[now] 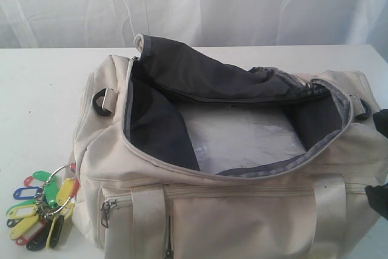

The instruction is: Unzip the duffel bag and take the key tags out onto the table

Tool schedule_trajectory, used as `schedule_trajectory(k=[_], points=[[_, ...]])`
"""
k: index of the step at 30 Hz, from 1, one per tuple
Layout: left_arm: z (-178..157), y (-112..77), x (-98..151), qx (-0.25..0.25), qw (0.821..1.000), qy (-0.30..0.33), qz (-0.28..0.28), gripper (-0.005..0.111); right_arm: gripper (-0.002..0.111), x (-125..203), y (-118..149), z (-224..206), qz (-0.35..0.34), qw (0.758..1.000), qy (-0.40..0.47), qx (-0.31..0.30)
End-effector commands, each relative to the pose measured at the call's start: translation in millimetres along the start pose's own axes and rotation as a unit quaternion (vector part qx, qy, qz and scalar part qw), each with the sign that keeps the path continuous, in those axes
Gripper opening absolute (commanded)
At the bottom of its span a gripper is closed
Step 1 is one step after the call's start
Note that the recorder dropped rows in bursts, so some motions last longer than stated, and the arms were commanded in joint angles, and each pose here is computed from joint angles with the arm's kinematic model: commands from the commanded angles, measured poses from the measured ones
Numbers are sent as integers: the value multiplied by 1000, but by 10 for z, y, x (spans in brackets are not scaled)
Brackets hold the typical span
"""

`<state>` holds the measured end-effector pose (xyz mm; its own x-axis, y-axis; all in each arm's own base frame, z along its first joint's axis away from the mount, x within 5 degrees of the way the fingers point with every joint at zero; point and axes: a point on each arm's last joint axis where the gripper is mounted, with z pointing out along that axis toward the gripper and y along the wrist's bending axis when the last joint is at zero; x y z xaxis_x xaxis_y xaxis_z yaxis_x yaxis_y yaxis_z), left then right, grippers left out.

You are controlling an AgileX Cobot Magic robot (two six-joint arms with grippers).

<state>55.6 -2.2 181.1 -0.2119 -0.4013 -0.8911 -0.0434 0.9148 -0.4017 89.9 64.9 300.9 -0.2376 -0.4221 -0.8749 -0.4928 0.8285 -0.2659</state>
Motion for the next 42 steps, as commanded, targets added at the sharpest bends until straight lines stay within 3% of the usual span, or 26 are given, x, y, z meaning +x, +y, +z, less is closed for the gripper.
schedule_trajectory(k=[1, 5, 9, 13, 19, 29, 42], points=[[2, 5, 8, 1, 1000, -4, 1, 0, 0, 5, -4, 1, -1, 1000, -6, 1], [2, 7, 14, 0, 1000, -1, 1, 0, 0, 5, -4, 1, -1, 1000, -6, 1], [-7, 66, 128, -32, 998, 62, 5, 0, 0, 5, -4, 1, -1, 1000, -6, 1], [-8, 69, 135, -29, 994, 68, 77, 0, 0, 4, -2, 1, -1, 1000, -7, 0], [-7, 67, 131, -18, 973, 69, 219, 0, 0, 3, -1, 1, -1, 1000, -8, 0], [-5, 60, 118, -11, 952, 62, 301, 0, 0, 3, -1, 1, -1, 1000, -8, 0], [-4, 57, 112, -10, 950, 58, 307, 0, 0, 3, 2, 1, 1, 1000, -7, -2]])
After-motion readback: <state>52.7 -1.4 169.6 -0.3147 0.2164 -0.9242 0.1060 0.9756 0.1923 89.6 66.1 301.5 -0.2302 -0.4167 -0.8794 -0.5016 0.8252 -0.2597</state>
